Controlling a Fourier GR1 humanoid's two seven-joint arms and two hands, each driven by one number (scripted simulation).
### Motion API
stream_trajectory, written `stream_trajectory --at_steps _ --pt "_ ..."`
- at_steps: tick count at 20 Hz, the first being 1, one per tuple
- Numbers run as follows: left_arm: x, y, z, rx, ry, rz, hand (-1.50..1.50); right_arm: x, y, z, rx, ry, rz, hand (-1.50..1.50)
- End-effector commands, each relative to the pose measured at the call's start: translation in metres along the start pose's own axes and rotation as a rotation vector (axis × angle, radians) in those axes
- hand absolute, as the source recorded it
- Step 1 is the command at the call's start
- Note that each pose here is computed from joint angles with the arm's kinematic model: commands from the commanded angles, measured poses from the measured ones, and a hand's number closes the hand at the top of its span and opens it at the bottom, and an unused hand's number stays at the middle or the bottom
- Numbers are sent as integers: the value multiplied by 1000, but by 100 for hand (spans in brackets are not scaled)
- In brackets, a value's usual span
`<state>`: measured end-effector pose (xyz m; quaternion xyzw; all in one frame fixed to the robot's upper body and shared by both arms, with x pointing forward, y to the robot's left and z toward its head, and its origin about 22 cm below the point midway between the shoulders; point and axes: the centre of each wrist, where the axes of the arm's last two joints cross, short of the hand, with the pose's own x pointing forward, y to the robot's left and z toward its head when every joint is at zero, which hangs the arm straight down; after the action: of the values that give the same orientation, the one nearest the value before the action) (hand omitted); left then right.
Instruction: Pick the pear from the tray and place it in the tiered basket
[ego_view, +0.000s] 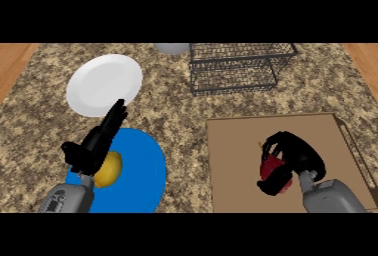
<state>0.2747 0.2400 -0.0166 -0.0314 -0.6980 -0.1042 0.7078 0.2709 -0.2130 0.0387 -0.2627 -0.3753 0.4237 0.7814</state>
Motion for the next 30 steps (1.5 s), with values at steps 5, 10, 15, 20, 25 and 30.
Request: stream_trajectory --at_steps 5,10,15,20,25,30 --pt "2 -5 1 -19 -3 -3 0 -80 -120 -13 -224 -65 211 150" --pt "3 -8 -4 -37 -4 4 0 -125 -193 0 -407 -166 297 150" --pt "0 -22 -1 -22 -6 4 0 -152 -219 -6 -436 -430 -82 150" --pt "-1 -22 6 -43 4 17 0 -123 -265 -6 -536 -604 -120 150" --pt "-6 2 11 -50 12 10 0 -59 -298 1 -489 -657 -121 150" --pt "5 -7 -2 -29 0 -2 0 -4 -322 3 -487 -674 -182 150"
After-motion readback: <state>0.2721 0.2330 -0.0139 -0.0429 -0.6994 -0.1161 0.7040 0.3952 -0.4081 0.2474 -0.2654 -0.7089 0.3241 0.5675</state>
